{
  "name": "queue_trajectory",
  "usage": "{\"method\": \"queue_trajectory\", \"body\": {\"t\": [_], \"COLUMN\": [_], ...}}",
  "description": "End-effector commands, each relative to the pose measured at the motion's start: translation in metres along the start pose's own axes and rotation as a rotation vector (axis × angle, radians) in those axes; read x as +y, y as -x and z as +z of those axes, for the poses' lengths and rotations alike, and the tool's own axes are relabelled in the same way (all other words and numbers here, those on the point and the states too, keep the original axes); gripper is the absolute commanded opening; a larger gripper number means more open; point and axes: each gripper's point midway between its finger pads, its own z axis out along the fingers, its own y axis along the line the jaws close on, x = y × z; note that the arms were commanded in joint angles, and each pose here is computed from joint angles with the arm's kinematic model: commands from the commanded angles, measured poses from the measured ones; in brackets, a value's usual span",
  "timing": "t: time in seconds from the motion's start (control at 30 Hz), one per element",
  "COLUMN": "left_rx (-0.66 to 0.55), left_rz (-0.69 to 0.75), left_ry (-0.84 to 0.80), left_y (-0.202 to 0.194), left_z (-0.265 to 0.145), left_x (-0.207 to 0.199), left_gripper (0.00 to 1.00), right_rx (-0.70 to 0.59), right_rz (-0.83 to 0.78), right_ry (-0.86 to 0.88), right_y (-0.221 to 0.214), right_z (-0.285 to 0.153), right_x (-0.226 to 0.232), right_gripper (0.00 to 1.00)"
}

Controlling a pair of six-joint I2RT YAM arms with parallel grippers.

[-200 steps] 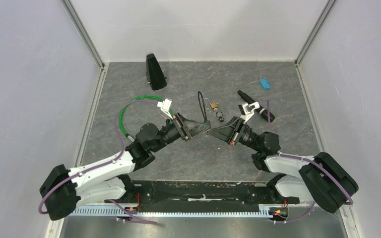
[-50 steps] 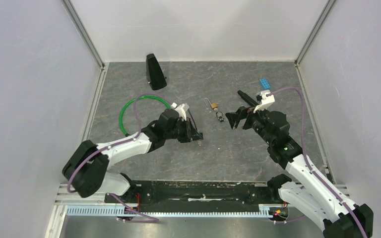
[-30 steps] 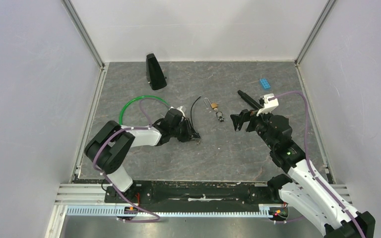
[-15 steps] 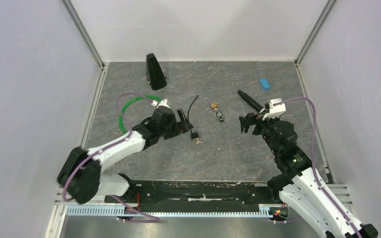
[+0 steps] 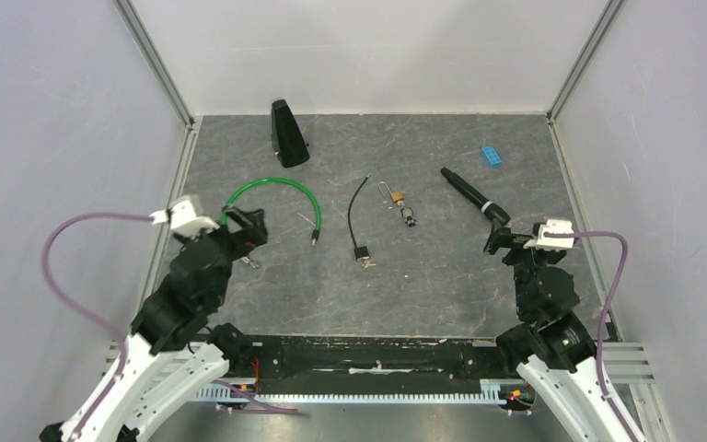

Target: Unlock with the key

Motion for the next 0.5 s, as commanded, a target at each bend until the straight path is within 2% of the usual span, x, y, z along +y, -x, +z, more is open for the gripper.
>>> {"method": "queue_trajectory", "body": {"t": [0.0, 0.17, 0.33, 0.47], "left_rx": [-0.157, -0.25, -0.319, -0.32], "left_rz": [0.057, -0.031, 0.014, 0.032], "left_ry": [0.18, 0.135, 0.111, 0.133], "left_y": [0.029, 0.041, 0.057, 0.052], "left_z": [-0.026, -0.048, -0.063, -0.062], "left_x": [0.059, 0.074, 0.081, 0.088], "left_gripper": [0.94, 0.93, 0.93, 0.93], "right_rx": [-0.021, -0.025, -0.025, -0.022], "right_rz": [-0.035, -0.031, -0.041, -0.049], "right_ry": [-0.115, -0.124, -0.105, -0.092], "right_y": [-0.01, -0.018, -0.021, -0.023], "right_z": [-0.003, -0.004, -0.002, 0.0], "right_x": [-0.023, -0.025, -0.021, -0.018], "right_gripper": [0.98, 0.98, 0.98, 0.98]}}
